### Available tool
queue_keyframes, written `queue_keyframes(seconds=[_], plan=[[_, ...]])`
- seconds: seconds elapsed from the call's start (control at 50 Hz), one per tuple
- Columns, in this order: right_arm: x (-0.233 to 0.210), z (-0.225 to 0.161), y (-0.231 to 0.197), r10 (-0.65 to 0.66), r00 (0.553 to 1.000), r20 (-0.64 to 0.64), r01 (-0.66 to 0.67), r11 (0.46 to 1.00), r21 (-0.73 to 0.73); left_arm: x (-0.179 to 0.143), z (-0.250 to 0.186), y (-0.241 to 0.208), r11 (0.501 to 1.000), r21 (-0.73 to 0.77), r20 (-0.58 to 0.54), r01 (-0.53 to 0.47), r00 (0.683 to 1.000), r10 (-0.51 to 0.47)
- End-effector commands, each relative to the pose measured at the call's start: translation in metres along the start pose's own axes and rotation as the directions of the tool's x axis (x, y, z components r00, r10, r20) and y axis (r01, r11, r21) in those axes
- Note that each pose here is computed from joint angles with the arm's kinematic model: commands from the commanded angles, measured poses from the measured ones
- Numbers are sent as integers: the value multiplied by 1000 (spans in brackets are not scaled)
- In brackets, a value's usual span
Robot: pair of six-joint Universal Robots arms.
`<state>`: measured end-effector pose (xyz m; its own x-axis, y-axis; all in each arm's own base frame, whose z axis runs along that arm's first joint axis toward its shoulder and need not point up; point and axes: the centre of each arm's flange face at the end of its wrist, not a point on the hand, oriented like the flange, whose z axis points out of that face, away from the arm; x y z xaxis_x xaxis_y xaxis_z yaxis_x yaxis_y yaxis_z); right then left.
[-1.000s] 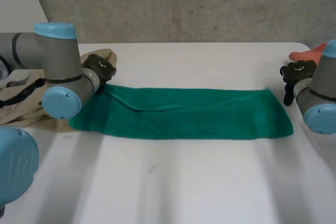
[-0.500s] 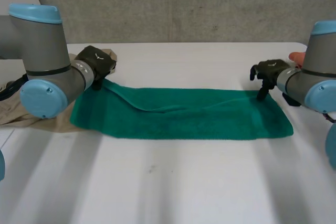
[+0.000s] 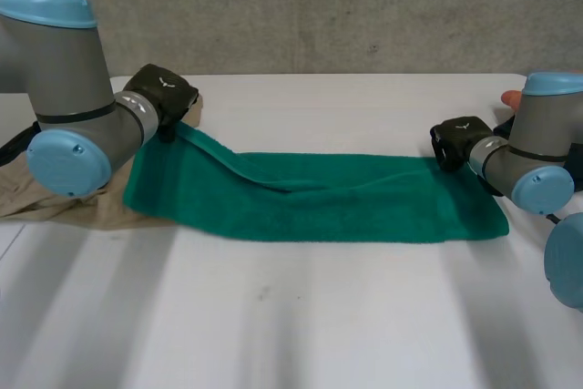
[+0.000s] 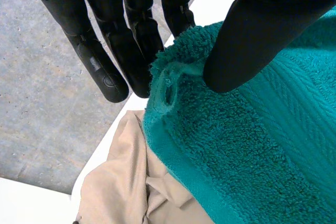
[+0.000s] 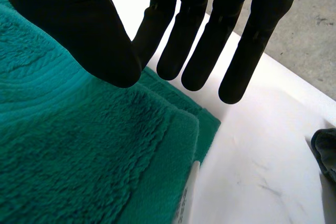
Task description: Fold the laundry.
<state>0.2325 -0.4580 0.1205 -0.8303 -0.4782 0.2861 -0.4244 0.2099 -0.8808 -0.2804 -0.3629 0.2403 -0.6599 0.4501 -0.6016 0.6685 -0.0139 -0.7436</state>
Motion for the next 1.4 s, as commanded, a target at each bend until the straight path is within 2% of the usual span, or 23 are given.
queue_keyframes(seconds=[0.02, 0.24, 0.56, 0.66, 0.8, 0.88, 1.16, 1.34, 1.4], plan=[[1, -1, -4, 5, 1000, 2, -5, 1000, 12, 0, 9, 3, 1000, 8, 12, 0, 1000, 0], [4, -12, -12, 21, 999, 33, -21, 1000, 3, -3, 7, 0, 1000, 1, 15, 3, 1000, -3], [-5, -2, 18, 39, 997, 62, -35, 997, -65, -3, 5, -1, 1000, 3, 16, 6, 1000, -6], [6, 3, 8, 38, 999, 17, -38, 999, -10, -2, 10, 4, 1000, -6, 15, 7, 1000, -7], [14, 0, -11, 115, 993, -7, -114, 991, 75, 1, 25, 11, 1000, 2, 21, 4, 1000, -4], [21, 5, -13, 103, 994, -46, -95, 985, 145, 2, 42, 16, 1000, 18, 37, 10, 999, -10], [18, 21, 0, 65, 988, -143, -38, 983, 181, 20, 99, 43, 995, 83, 102, -54, 994, 45], [9, 26, -5, 55, 980, -189, -8, 971, 239, 42, 105, 49, 994, 85, 91, -65, 994, 57], [16, 21, -19, 58, 966, -251, 11, 964, 264, 32, 103, 35, 990, 125, 141, -64, 989, 46]])
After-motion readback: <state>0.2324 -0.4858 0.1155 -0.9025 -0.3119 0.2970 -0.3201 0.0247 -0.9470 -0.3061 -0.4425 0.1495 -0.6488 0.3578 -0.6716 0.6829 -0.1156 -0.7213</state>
